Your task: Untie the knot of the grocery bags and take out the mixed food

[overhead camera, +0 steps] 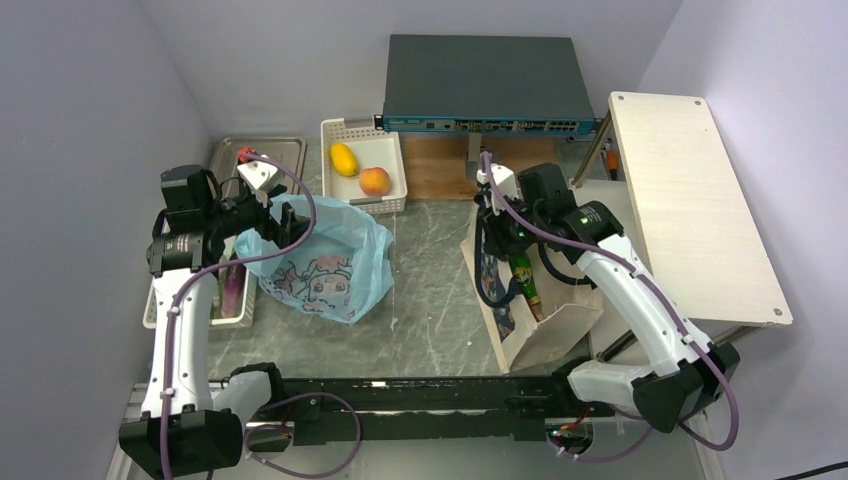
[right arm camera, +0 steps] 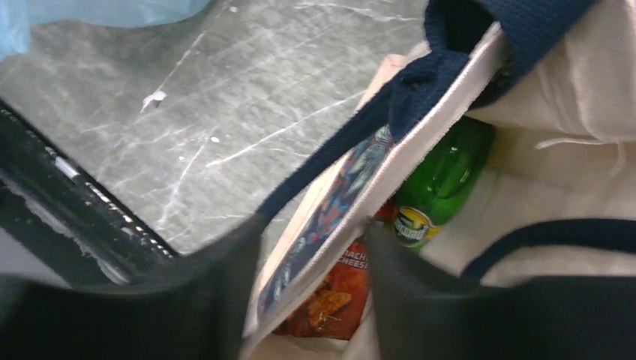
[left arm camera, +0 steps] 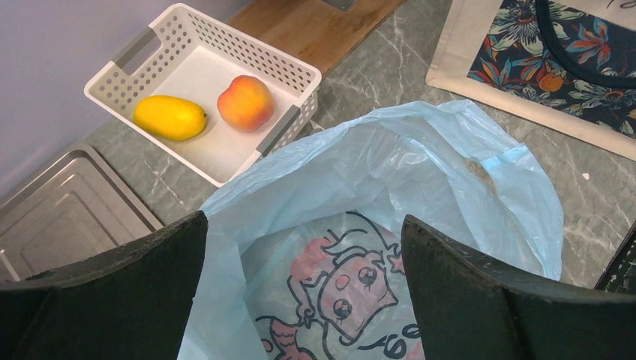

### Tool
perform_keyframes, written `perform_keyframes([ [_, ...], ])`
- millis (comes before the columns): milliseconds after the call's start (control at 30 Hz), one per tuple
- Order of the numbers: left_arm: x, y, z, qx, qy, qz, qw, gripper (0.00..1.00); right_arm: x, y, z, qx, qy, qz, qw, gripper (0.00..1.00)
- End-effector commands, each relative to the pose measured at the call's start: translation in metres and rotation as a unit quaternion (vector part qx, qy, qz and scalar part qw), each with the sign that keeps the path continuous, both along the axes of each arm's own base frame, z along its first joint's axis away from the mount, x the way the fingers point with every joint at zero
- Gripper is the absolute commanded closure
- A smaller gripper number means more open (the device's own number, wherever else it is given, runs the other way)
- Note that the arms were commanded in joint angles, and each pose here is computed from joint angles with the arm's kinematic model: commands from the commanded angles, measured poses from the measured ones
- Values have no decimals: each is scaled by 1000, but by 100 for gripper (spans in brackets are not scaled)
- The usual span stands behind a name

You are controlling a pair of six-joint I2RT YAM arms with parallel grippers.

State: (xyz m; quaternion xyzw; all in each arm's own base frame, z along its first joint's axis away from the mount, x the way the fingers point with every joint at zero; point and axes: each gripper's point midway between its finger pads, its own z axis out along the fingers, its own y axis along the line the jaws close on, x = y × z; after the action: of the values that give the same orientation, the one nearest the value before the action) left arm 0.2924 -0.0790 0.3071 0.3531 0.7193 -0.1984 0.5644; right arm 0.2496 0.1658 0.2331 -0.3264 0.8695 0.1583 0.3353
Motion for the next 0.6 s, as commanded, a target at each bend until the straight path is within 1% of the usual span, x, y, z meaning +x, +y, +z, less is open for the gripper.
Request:
perform_keyframes([
  [0, -7, -6, 12, -2, -19, -15, 1000, 1, -6, 28, 2, 48, 13, 57, 997, 82],
  [33, -8, -9, 12, -4, -19, -22, 1000, 1, -4, 35, 6, 53, 1, 73, 996, 96],
  [67, -10, -11, 13, -5, -18, -30, 999, 2, 0, 43, 13, 56, -19, 95, 994, 100],
  [167, -11, -17, 17, -17, -14, -43, 999, 4, -4, 79, 30, 66, -60, 180, 980, 100],
  [333, -4, -18, 26, -41, 4, -39, 998, 4, -15, 155, 55, 75, -129, 312, 938, 100],
  [467, -1, -21, 28, -55, 10, -45, 997, 4, -32, 202, 62, 78, -149, 383, 908, 100],
  [567, -1, -23, 28, -54, 10, -51, 997, 3, -46, 212, 56, 66, -158, 414, 894, 100],
])
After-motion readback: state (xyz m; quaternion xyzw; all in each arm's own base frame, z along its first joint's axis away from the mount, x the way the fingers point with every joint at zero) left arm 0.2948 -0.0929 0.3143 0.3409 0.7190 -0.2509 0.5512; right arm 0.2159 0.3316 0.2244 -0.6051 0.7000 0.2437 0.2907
